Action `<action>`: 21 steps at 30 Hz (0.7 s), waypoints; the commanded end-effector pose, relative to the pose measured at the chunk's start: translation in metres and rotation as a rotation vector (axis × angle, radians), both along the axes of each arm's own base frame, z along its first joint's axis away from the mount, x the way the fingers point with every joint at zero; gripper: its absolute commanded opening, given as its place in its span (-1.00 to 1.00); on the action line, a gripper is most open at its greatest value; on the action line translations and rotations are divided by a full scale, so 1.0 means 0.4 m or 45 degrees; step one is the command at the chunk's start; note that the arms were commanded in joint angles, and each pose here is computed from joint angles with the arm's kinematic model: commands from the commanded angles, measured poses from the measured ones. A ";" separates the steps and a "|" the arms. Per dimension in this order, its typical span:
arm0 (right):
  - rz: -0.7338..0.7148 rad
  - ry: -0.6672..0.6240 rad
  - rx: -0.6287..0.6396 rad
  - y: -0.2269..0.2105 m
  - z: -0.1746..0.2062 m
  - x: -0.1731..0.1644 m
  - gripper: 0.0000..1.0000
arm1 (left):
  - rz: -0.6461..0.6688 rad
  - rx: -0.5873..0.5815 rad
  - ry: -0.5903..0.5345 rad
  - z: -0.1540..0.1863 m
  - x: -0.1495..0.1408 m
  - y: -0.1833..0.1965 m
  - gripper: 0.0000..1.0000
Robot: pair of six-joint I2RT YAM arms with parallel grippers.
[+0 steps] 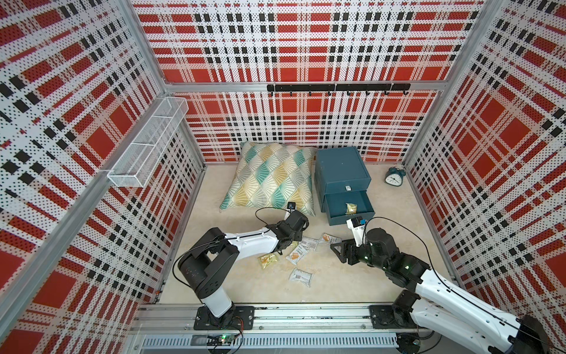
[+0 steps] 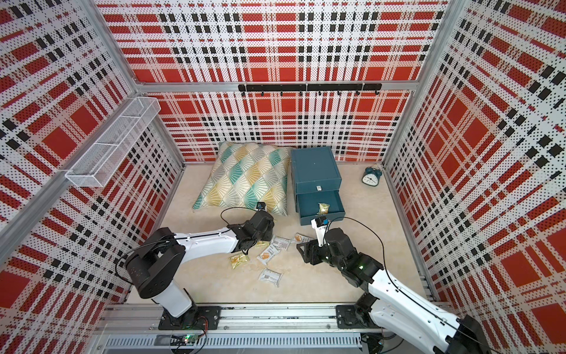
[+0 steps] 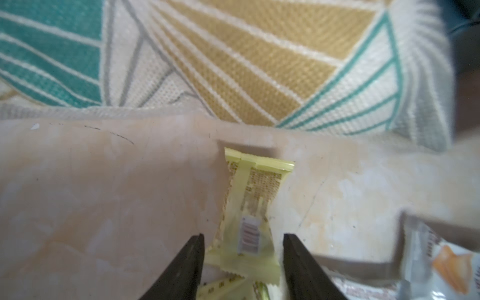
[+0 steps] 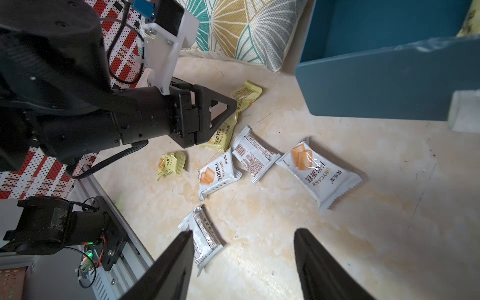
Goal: Place the cookies into the drawer by color
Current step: Pick up the cookie at the center of the board.
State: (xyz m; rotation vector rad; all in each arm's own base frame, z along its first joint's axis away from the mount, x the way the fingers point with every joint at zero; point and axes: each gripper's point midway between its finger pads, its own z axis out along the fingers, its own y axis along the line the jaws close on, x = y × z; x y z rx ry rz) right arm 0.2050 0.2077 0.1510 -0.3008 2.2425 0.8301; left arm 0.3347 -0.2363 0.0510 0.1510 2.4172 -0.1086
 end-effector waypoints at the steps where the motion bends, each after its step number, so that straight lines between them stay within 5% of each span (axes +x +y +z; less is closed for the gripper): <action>1: -0.014 -0.033 0.019 -0.001 0.016 0.002 0.36 | -0.016 0.076 0.008 -0.018 0.024 0.006 -0.02; 7: -0.024 -0.037 0.009 -0.006 0.018 0.004 0.36 | -0.035 0.062 0.031 -0.031 0.021 -0.001 -0.35; 21: -0.079 -0.063 0.018 -0.015 0.045 0.020 0.35 | -0.092 -0.058 -0.030 0.069 -0.028 -0.027 -0.78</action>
